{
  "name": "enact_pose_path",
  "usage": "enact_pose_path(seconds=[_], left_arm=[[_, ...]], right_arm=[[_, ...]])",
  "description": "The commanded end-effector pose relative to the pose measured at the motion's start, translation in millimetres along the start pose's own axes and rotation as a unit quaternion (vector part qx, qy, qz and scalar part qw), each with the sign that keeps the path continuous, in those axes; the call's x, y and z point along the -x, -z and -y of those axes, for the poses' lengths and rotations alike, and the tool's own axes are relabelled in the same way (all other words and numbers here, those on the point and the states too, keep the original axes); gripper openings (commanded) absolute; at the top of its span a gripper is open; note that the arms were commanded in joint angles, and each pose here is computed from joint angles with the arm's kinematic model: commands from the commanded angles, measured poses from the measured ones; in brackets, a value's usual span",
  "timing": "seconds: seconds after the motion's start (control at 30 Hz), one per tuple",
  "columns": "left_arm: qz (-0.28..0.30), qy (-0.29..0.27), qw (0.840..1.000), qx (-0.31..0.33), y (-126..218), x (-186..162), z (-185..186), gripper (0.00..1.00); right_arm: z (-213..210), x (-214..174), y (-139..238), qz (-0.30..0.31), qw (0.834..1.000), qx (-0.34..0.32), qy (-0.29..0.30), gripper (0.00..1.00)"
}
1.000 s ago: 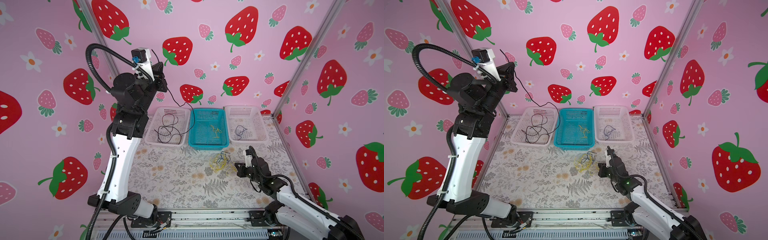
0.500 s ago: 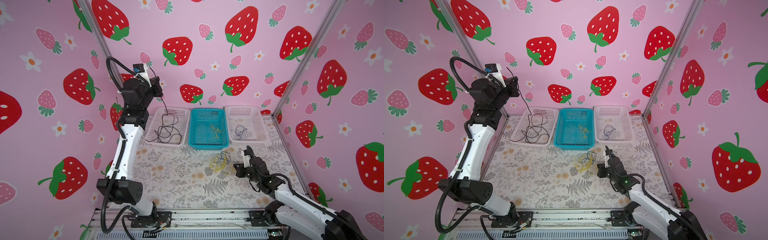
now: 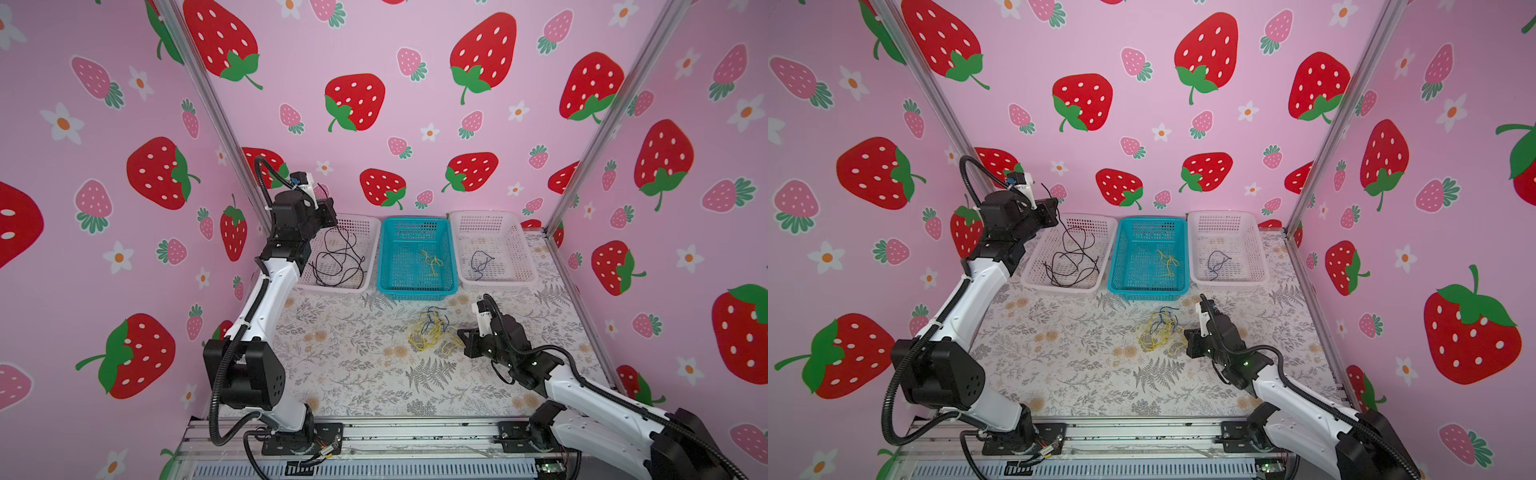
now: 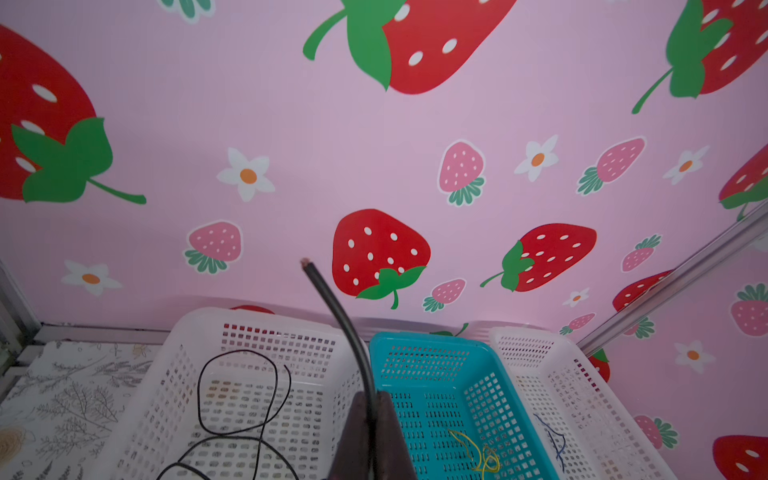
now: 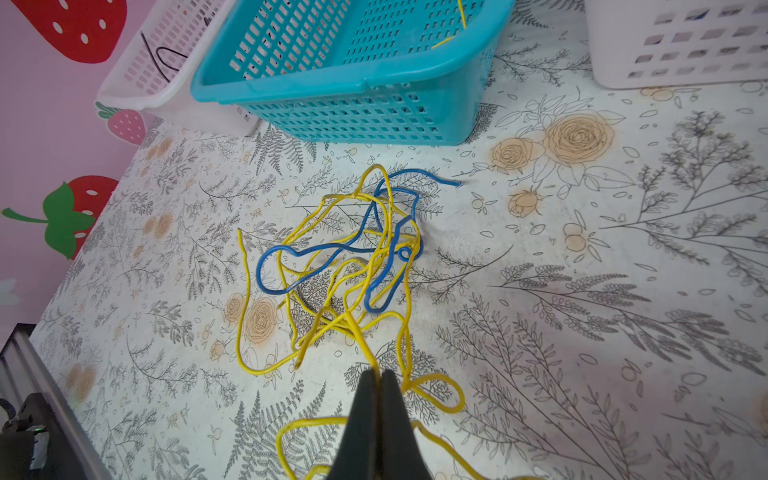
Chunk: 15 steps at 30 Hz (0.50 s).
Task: Untangle the cables
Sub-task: 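Lower the black cable into the nearer white basket and open the left gripper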
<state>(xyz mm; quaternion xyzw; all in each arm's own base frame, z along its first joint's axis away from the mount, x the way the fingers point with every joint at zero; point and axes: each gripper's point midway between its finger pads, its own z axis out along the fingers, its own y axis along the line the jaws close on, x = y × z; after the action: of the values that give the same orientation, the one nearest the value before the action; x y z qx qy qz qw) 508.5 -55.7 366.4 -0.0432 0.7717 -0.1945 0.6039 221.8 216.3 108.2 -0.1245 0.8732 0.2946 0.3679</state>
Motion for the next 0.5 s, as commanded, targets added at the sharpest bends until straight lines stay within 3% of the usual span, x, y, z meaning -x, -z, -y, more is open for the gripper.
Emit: enact_pose_path(seconds=[0.0,0.13,0.27,0.47], left_arm=[[-0.004,0.039,0.999,0.008,-1,-5,-10,0.00],[-0.054,0.085,0.995,0.024,-9,-38,-27,0.09],[-0.109,0.121,0.986,0.039,-16,-72,-39,0.34],[-0.181,0.147,0.971,0.048,-25,-104,-46,0.43]], right_arm=[[-10,17,7,0.026,1.000,0.011,-0.004,0.00],[-14,22,13,0.038,0.999,0.015,0.002,0.00],[-21,30,20,0.047,0.999,0.023,0.014,0.00],[-35,42,34,0.066,0.996,0.045,0.033,0.00]])
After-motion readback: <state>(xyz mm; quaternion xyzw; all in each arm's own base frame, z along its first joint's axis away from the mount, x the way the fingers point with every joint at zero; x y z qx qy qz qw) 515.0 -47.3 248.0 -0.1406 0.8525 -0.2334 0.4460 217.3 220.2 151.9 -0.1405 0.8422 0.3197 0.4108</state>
